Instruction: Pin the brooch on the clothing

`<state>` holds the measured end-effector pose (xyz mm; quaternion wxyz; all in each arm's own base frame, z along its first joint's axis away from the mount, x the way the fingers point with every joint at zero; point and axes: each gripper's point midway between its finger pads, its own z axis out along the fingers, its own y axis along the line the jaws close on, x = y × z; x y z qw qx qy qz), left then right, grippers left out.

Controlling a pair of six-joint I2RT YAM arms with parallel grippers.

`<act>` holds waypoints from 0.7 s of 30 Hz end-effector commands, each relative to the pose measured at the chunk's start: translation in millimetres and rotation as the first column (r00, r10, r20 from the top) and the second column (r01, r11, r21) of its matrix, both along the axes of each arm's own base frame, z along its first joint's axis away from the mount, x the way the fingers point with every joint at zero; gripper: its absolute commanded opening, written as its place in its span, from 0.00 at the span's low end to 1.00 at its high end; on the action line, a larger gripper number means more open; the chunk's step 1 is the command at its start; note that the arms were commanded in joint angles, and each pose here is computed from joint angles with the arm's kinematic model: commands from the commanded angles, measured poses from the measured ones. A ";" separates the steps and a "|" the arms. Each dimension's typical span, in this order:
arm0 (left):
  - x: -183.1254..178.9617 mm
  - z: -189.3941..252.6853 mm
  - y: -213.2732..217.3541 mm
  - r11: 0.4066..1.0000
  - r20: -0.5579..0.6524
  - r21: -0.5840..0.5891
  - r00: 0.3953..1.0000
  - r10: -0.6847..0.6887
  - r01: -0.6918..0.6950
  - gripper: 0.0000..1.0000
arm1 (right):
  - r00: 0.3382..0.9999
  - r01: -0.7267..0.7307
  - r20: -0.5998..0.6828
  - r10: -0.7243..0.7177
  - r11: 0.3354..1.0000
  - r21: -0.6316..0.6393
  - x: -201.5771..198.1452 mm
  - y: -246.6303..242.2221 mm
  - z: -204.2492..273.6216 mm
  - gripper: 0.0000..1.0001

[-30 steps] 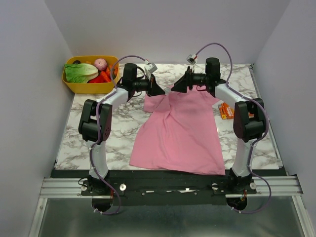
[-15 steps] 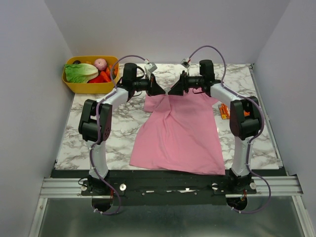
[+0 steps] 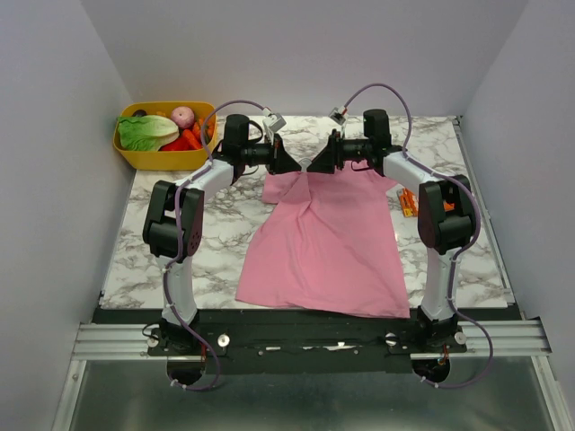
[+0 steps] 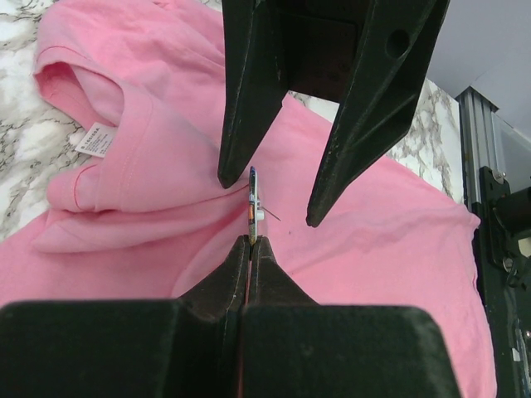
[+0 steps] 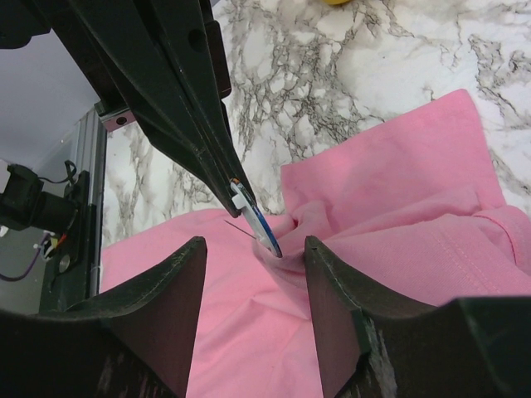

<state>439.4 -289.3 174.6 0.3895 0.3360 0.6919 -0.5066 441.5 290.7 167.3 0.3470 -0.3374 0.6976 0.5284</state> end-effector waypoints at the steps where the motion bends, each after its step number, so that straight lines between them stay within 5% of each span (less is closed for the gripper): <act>1: -1.0 13.0 -0.2 0.999 0.033 -0.025 0.999 -0.028 0.029 0.00 | 0.999 -0.033 -0.014 0.033 0.999 0.001 -8.3 0.6 -6.0 0.58; 21: 0.5 15.4 -0.7 0.999 0.036 -0.026 0.999 -0.030 0.031 0.00 | 0.998 0.026 -0.048 -0.028 0.999 -0.035 4.1 -0.4 -18.7 0.39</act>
